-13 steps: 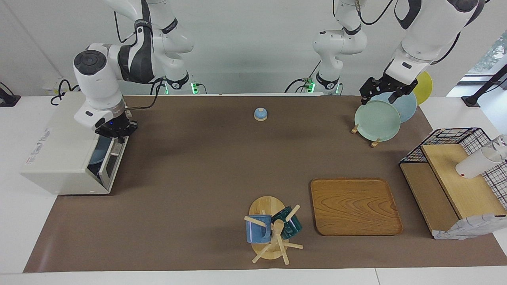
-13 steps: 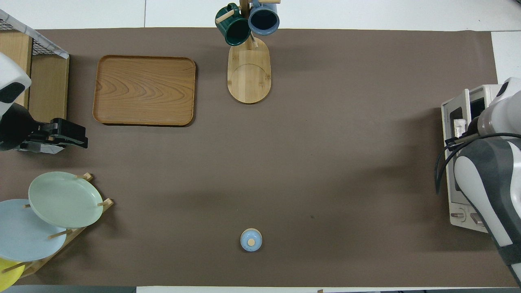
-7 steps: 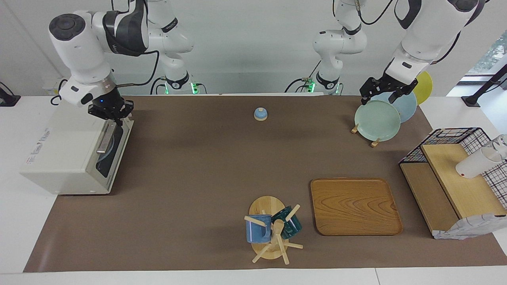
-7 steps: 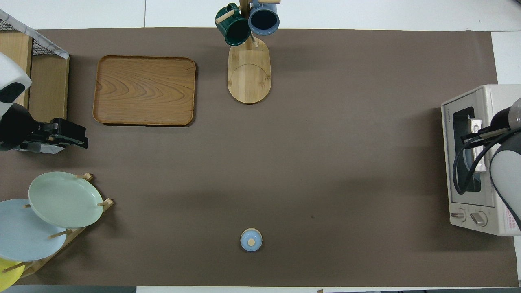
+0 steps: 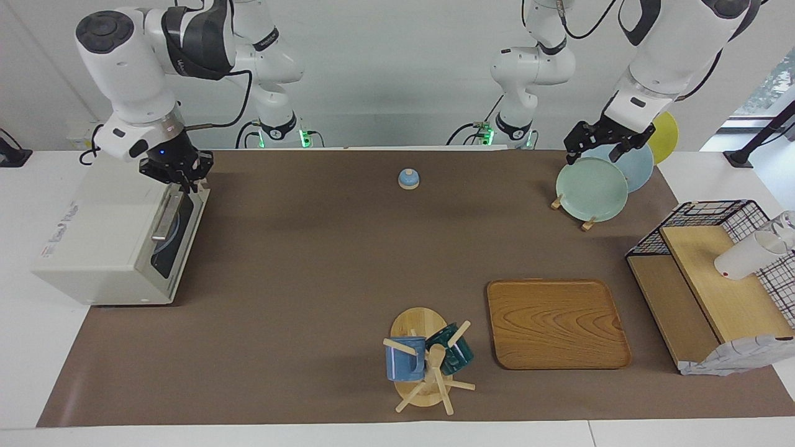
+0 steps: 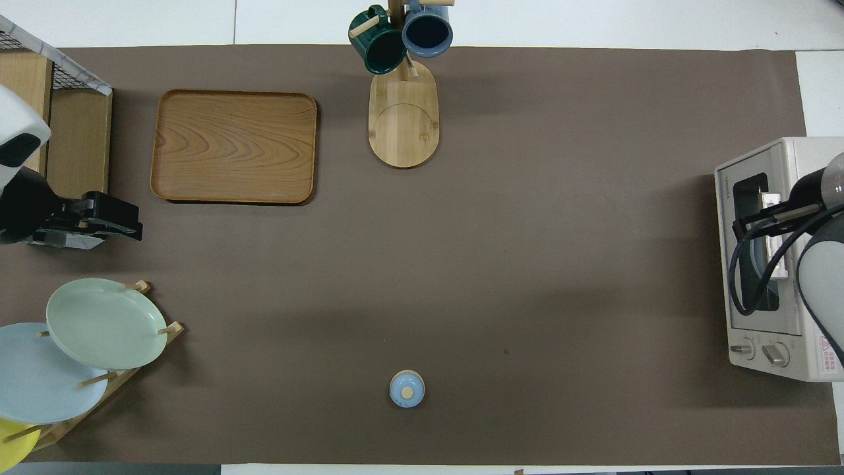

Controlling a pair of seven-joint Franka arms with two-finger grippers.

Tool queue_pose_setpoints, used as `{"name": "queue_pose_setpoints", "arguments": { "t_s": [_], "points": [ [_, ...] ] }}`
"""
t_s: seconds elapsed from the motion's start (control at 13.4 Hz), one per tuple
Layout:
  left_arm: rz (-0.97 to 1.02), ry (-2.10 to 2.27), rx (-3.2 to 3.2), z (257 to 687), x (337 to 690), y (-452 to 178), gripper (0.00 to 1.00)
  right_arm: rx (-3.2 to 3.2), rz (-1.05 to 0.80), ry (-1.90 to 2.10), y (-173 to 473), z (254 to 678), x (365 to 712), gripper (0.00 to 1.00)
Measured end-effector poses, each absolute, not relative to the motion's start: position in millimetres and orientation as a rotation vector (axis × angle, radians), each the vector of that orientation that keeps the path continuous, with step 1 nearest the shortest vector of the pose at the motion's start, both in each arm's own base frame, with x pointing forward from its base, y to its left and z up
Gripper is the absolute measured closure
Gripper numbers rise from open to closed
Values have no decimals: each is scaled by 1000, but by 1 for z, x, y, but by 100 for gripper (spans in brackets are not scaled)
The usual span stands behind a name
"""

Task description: Put eggplant into oven

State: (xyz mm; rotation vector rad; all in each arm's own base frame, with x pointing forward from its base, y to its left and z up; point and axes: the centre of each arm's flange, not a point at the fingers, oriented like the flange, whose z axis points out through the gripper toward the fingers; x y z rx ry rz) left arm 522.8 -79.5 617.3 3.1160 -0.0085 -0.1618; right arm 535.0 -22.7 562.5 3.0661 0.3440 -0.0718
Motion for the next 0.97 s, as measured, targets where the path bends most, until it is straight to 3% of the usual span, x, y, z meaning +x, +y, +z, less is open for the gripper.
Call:
{"name": "queue_pose_setpoints", "arguments": {
  "t_s": [0.22, 0.52, 0.97],
  "points": [
    [-162, -9, 3116, 617, 523, -80, 0, 3075, -61, 253, -23, 585, 534, 3],
    [-162, -9, 3116, 617, 523, -80, 0, 3082, -70, 128, -25, 609, 535, 0],
    [-162, -9, 3116, 617, 523, -80, 0, 3084, -131, 94, -22, 588, 548, 0]
  ]
}}
